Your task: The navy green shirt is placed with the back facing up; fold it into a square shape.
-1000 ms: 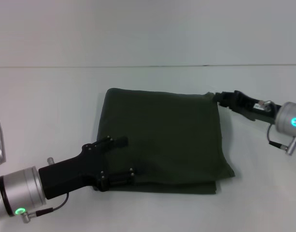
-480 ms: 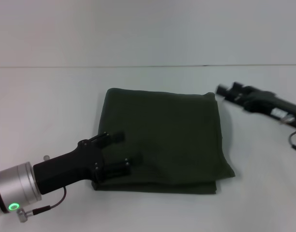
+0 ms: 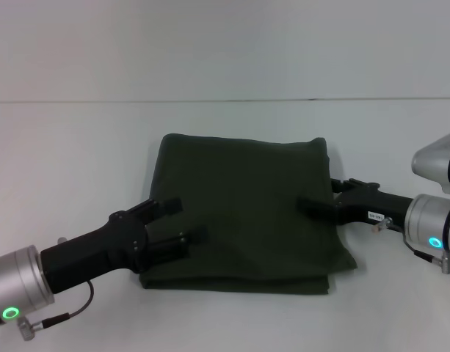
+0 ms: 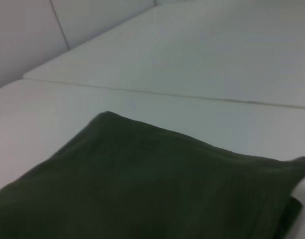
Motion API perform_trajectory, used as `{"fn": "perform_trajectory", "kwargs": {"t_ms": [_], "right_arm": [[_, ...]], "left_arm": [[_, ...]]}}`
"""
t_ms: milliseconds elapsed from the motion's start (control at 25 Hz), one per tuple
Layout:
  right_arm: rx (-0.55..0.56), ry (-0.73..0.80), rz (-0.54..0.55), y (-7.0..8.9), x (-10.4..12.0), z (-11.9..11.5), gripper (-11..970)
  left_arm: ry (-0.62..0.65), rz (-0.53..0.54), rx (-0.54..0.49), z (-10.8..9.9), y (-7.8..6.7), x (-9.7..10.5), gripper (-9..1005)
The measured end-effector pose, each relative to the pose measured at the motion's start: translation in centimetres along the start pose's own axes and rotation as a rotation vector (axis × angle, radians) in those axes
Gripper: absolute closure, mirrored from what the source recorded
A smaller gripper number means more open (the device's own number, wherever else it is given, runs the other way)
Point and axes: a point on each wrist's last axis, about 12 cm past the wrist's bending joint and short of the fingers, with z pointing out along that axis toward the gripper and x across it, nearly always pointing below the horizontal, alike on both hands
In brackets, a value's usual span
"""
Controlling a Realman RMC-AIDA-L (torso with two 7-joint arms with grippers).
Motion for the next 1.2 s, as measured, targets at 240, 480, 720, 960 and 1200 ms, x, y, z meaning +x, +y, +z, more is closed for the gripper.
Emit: {"fn": "perform_trajectory", "kwargs": {"t_ms": [240,480,720,960,1200], "right_arm": [[0.023,-0.003,0.027,-0.4,0.5,-0.5,62],[-0.058,-0.103,0.028,-0.4,0.3,-2.7,62],[-0.253,-0.257,-0.148,1.5,1.7,-6.9,63],[-0.294,-0.295,-0.351,3.7,6.4,-9.1,63],[-0.242,-0.267,-0.380,4.7,10.0,-9.8,62]], "left_arm": [[-0.001,-0.004,0.002,-0.1,0.0,0.0,45],[0.000,-0.036,0.002,-0.3,0.0,-0.3,45],[0.053,-0.014,0.048,-1.7,-0.3,-1.0,45],[0.129,0.194,0.055,-3.9,-1.1,0.3,45],[0.180,0.294,-0.025,-4.8,-1.4,3.1,45]]}}
